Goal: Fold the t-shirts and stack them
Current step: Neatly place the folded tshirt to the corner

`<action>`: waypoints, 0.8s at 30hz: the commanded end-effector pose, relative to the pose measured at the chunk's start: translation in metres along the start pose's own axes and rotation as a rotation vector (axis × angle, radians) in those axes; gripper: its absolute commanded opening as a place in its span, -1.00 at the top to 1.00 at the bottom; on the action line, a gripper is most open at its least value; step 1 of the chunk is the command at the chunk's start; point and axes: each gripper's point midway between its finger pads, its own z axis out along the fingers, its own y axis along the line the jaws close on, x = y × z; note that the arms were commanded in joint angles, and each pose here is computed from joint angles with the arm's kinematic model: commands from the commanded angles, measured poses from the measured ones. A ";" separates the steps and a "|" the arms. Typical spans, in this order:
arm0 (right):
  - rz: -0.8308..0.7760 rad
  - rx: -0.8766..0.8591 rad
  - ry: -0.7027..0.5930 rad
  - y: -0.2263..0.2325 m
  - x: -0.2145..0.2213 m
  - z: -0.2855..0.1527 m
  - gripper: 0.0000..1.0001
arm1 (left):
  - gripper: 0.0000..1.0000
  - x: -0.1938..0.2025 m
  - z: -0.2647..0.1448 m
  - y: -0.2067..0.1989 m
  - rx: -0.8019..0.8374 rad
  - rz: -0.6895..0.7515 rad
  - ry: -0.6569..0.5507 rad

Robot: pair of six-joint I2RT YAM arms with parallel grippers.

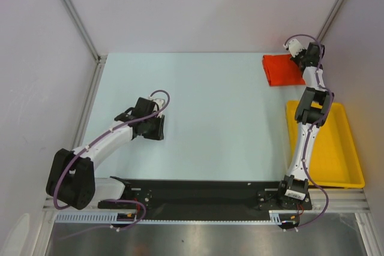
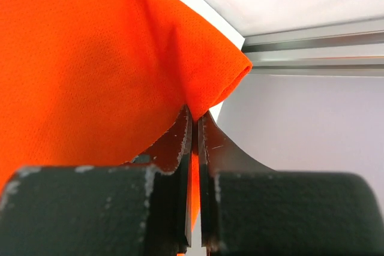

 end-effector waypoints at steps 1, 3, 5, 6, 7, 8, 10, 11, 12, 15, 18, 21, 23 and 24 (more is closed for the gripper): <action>0.010 0.141 -0.097 -0.049 -0.025 -0.007 1.00 | 0.31 -0.017 -0.004 -0.003 0.023 -0.001 -0.040; 0.014 0.150 -0.101 -0.053 -0.023 -0.008 1.00 | 0.31 -0.018 -0.004 -0.003 0.024 -0.007 -0.041; 0.059 0.165 -0.095 -0.058 -0.017 -0.010 1.00 | 0.31 -0.019 -0.004 -0.001 0.024 -0.023 -0.044; 0.068 0.171 -0.093 -0.060 -0.015 -0.011 1.00 | 0.31 -0.020 -0.004 -0.001 0.026 -0.034 -0.048; 0.083 0.180 -0.088 -0.063 -0.011 -0.012 1.00 | 0.31 -0.020 -0.005 -0.001 0.034 -0.046 -0.047; 0.091 0.187 -0.079 -0.063 -0.008 -0.012 1.00 | 0.31 -0.021 -0.005 -0.001 0.035 -0.048 -0.050; 0.107 0.196 -0.076 -0.066 -0.003 -0.013 1.00 | 0.32 -0.021 -0.006 0.001 0.031 -0.058 -0.053; 0.112 0.195 -0.077 -0.066 -0.001 -0.013 1.00 | 0.32 -0.022 -0.008 0.001 0.030 -0.062 -0.057; 0.115 0.202 -0.081 -0.067 -0.002 -0.012 1.00 | 0.32 -0.022 -0.008 0.001 0.031 -0.069 -0.058; 0.132 0.203 -0.088 -0.064 -0.001 -0.009 1.00 | 0.32 -0.022 -0.010 0.002 0.034 -0.086 -0.066; 0.149 0.226 -0.111 -0.067 -0.008 -0.008 1.00 | 0.32 -0.019 -0.012 0.002 0.036 -0.100 -0.072; 0.189 0.281 -0.104 -0.075 -0.009 -0.011 0.21 | 0.32 -0.016 -0.015 0.004 0.033 -0.116 -0.075; 0.192 0.298 -0.115 -0.084 -0.016 -0.017 -0.25 | 0.32 -0.017 -0.019 0.004 0.032 -0.122 -0.088; 0.208 0.317 -0.123 -0.087 -0.021 -0.020 -0.63 | 0.32 -0.018 -0.021 0.004 0.030 -0.124 -0.093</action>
